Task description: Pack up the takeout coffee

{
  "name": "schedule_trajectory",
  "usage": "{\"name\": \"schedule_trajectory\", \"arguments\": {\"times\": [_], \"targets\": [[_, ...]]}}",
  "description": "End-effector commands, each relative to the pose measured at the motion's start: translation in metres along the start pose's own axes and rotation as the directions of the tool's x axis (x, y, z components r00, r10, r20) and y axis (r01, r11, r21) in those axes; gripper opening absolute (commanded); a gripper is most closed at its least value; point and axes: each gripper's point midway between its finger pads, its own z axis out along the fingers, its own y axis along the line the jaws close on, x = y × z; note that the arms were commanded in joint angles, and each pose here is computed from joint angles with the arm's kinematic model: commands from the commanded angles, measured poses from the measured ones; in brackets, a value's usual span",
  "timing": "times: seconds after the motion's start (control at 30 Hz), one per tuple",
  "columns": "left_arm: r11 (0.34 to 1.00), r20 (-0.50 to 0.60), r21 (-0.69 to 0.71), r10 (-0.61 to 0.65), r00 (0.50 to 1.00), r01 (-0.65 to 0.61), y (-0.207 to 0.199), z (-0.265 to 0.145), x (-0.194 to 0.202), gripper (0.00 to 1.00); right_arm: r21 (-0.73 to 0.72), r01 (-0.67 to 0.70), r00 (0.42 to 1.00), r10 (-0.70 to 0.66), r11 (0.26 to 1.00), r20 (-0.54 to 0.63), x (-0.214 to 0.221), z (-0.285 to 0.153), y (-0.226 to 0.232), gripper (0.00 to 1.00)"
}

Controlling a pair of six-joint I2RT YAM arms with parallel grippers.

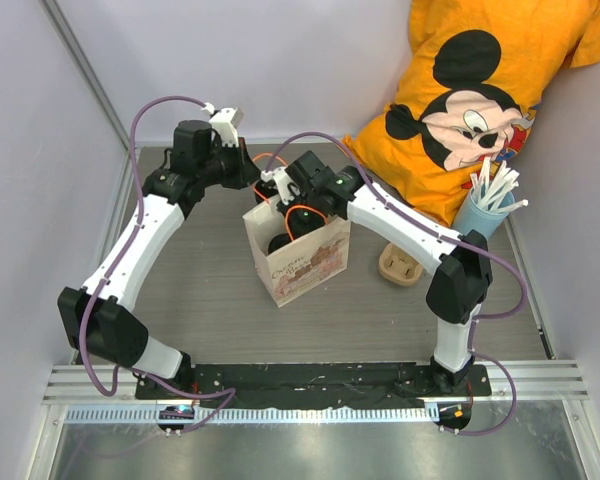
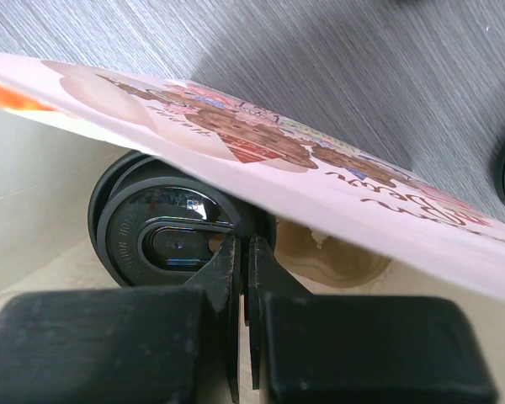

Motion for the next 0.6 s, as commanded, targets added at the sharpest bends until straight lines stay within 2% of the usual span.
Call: {"name": "schedule_trajectory", "arguments": {"times": [0.0, 0.57], "targets": [[1.0, 0.077, 0.011, 0.007, 0.997, -0.008, -0.008, -0.009, -0.019, 0.0, 0.021, -0.004, 0.998, 0.003, 1.0, 0.058, -0.018, -0.008, 0.002, 0.01], [1.0, 0.073, 0.017, 0.0, 0.997, -0.001, -0.008, -0.008, -0.015, 0.0, 0.033, 0.003, 0.999, -0.004, 0.999, 0.033, -0.013, 0.005, 0.004, 0.01]]}}
